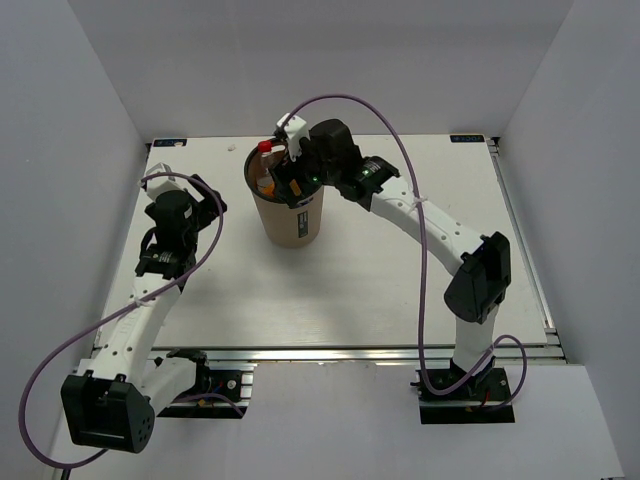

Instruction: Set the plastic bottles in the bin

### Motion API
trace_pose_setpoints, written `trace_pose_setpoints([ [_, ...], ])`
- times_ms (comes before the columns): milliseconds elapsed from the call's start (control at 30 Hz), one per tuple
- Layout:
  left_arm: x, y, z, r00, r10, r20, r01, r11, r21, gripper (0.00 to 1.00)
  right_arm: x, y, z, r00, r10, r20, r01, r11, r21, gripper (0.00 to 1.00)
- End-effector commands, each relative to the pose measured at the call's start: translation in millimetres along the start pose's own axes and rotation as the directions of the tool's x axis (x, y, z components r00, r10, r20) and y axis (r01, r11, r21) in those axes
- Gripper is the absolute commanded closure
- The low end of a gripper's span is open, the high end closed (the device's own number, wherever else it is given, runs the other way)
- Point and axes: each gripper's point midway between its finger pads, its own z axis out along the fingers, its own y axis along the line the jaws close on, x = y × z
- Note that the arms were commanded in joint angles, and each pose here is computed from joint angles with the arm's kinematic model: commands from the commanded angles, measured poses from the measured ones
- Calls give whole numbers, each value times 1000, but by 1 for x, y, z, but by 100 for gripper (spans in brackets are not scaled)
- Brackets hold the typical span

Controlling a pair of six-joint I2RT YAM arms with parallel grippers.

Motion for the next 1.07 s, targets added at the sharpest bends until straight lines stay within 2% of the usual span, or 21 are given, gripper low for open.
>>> trace_pose_setpoints([
  [0, -2, 0, 0, 1000, -2, 0, 2, 1000, -1, 2, -21, -6, -6, 998, -42, 37, 40, 998, 40, 11],
  [100, -2, -1, 1, 1000, -1, -5, 1, 1000, 1, 2, -30, -9, -12, 997, -38, 67, 34, 997, 67, 11],
  [267, -1, 0, 2, 1000, 1, -7, -1, 1000, -2, 2, -75, -11, -44, 975, -72, 209, 52, 993, 102, 11],
  [367, -1, 2, 3, 1000, 3, -1, -3, 1000, -11, 2, -96, -26, -71, 961, -65, 268, 21, 987, 162, 11],
  [400, 0, 4, 4, 1000, 5, 0, -5, 1000, -26, 2, -100, -43, -81, 955, -48, 293, -12, 980, 198, 11],
  [467, -1, 8, 4, 1000, 7, 5, -7, 999, -48, 2, -88, -61, -100, 950, 29, 311, -98, 973, 210, 11],
  [500, -2, 10, 4, 1000, 8, 7, -8, 998, -56, 2, -84, -90, -115, 935, 66, 348, -158, 957, 244, 11],
  [567, -3, 12, 5, 1000, 10, 13, -9, 997, -72, 2, -40, -102, -127, 922, 180, 344, -263, 941, 212, 11],
  [600, -4, 13, 5, 1000, 10, 18, -9, 997, -80, 2, -46, -123, -159, 885, 168, 434, -297, 922, 250, 11],
  [633, -4, 15, 6, 1000, 8, 19, -6, 996, -88, 2, -32, -134, -168, 869, 186, 458, -339, 899, 278, 11],
  [667, -4, 16, 7, 1000, 3, 23, 0, 996, -93, 2, 22, -148, -162, 870, 263, 417, -412, 852, 323, 11],
  [700, -4, 18, 8, 1000, 0, 26, 2, 995, -96, 2, 55, -157, -173, 861, 276, 428, -455, 793, 404, 11],
  [733, -3, 18, 9, 1000, 0, 24, 2, 996, -94, 2, 47, -163, -188, 850, 247, 466, -466, 765, 444, 11],
  [767, -5, 18, 10, 1000, -5, 26, 7, 996, -92, 2, 85, -164, -183, 861, 281, 424, -478, 729, 490, 11],
  [800, -5, 18, 11, 1000, -4, 25, 6, 996, -85, 2, 96, -169, -193, 860, 274, 430, -489, 687, 538, 11],
  [867, -4, 13, 13, 1000, -8, 17, 9, 998, -58, 2, 129, -168, -192, 868, 306, 390, -490, 653, 577, 11],
  [967, -5, 6, 15, 1000, -9, 7, 10, 1000, -27, 2, 147, -161, -188, 870, 319, 376, -489, 659, 572, 11],
  [1033, -5, 4, 15, 1000, -9, 3, 10, 1000, -20, 2, 141, -160, -189, 859, 303, 414, -501, 668, 550, 10],
])
